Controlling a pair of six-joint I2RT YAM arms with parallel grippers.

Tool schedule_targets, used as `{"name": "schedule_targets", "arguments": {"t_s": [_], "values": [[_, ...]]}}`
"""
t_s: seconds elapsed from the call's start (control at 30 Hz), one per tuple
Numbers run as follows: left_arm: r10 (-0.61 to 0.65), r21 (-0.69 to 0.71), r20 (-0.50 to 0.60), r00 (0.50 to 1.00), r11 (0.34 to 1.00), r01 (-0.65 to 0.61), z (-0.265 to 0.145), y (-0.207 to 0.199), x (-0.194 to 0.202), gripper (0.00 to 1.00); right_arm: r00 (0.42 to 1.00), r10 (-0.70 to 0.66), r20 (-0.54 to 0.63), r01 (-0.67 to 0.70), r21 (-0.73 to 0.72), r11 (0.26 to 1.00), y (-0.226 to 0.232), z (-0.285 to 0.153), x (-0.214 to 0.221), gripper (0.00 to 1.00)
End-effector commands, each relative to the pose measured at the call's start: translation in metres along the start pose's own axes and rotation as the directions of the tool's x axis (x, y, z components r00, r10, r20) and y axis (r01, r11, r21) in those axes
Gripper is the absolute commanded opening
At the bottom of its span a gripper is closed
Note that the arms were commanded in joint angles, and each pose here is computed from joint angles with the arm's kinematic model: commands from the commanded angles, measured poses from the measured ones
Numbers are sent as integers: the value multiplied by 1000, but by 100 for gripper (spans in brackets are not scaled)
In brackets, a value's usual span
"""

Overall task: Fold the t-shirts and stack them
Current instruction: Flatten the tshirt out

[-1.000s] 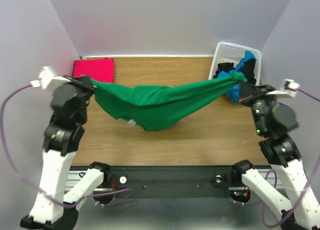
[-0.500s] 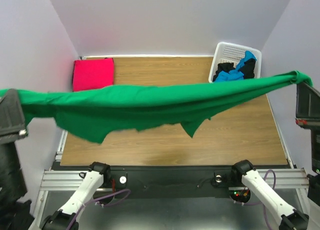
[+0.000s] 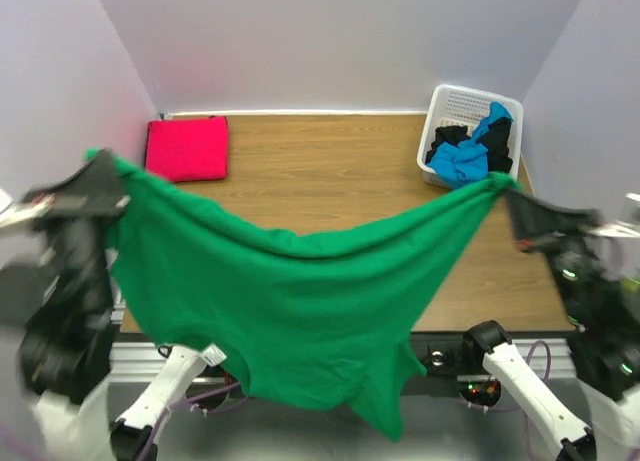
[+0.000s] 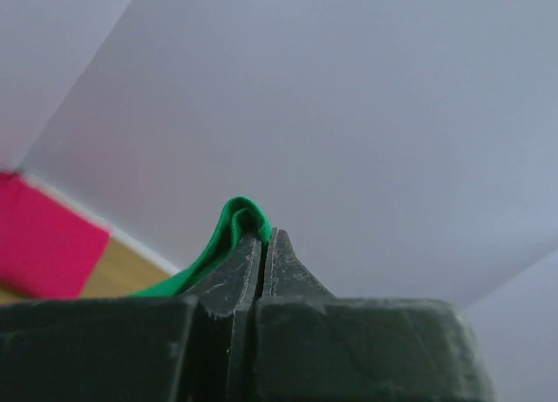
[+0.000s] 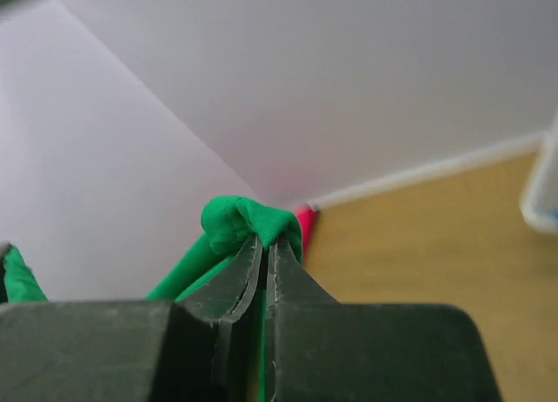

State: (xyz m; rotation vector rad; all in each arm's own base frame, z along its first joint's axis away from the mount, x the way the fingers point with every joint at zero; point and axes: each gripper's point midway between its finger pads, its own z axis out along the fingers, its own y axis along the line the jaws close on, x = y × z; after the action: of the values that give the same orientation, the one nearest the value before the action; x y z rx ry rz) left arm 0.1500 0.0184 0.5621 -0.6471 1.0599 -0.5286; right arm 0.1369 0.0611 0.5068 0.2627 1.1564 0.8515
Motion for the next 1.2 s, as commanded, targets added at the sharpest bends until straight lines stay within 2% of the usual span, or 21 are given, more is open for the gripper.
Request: {"name": "schedule_targets", "arguments": {"t_s": [0.0, 0.03, 0.07, 0.1, 0.13, 0.17, 0.2, 0.23, 0.27, 0.3, 0.37, 0.5, 0.57, 0.63, 0.67, 0.7, 0.77, 0.93, 1.07, 1.13, 1.17], "values": [[161, -213, -213, 964, 955, -206, 91, 69, 134, 0, 963, 154, -220, -68, 353, 933, -106, 5, 121, 0], [171, -181, -267, 948, 958, -224, 103, 74, 164, 0, 950, 190, -247, -74, 413, 908, -127, 0, 146, 1], [181, -191, -307, 934, 950, -247, 112, 82, 182, 1, 927, 225, -301, -50, 494, 868, -160, -12, 185, 6], [194, -239, -387, 901, 923, -301, 128, 105, 220, 15, 911, 262, -320, -52, 540, 840, -174, -19, 205, 10], [183, -290, -409, 894, 903, -318, 135, 116, 230, 48, 904, 269, -333, -24, 589, 808, -190, -26, 217, 27], [185, -328, -488, 853, 866, -376, 147, 139, 265, 73, 898, 275, -343, -2, 622, 783, -201, -31, 226, 43], [186, -329, -528, 829, 855, -401, 152, 145, 279, 98, 899, 249, -361, 67, 675, 735, -218, -38, 230, 58], [200, -304, -568, 798, 850, -429, 157, 140, 284, 99, 903, 229, -363, 102, 700, 706, -225, -40, 227, 84], [198, -305, -614, 764, 834, -461, 161, 151, 304, 99, 905, 206, -371, 136, 714, 687, -228, -40, 222, 98], [199, -298, -628, 752, 832, -469, 162, 153, 309, 99, 896, 175, -408, 199, 722, 663, -235, -41, 222, 100], [193, -281, -649, 736, 838, -468, 158, 154, 318, 99, 896, 131, -425, 253, 729, 636, -238, -40, 211, 100], [158, -245, -680, 716, 872, -425, 135, 155, 332, 99, 859, 137, -494, 306, 708, 636, -243, -43, 226, 100], [133, -245, -698, 704, 879, -409, 109, 161, 337, 99, 801, 142, -582, 357, 653, 668, -245, -45, 246, 100], [108, -244, -716, 690, 887, -391, 85, 165, 345, 99, 746, 167, -645, 344, 588, 732, -237, -41, 266, 100], [89, -252, -745, 661, 880, -402, 63, 183, 360, 99, 704, 189, -685, 361, 573, 736, -242, -45, 282, 100], [78, -247, -738, 671, 894, -375, 51, 180, 355, 99, 675, 185, -714, 370, 545, 752, -243, -46, 291, 100], [47, -251, -767, 640, 896, -367, 17, 197, 370, 99, 631, 192, -752, 370, 509, 777, -246, -44, 310, 100], [-45, -319, -816, 577, 867, -383, -38, 241, 399, 99, 593, 186, -783, 334, 450, 828, -248, -31, 338, 100], [-62, -338, -845, 531, 831, -442, -57, 270, 419, 99, 553, 219, -804, 356, 466, 810, -265, -38, 361, 100], [-52, -325, -847, 530, 839, -436, -53, 272, 427, 99, 548, 239, -801, 378, 493, 784, -278, -44, 370, 100], [-60, -325, -861, 505, 828, -457, -58, 282, 438, 99, 548, 245, -800, 386, 502, 774, -281, -46, 372, 100]]}}
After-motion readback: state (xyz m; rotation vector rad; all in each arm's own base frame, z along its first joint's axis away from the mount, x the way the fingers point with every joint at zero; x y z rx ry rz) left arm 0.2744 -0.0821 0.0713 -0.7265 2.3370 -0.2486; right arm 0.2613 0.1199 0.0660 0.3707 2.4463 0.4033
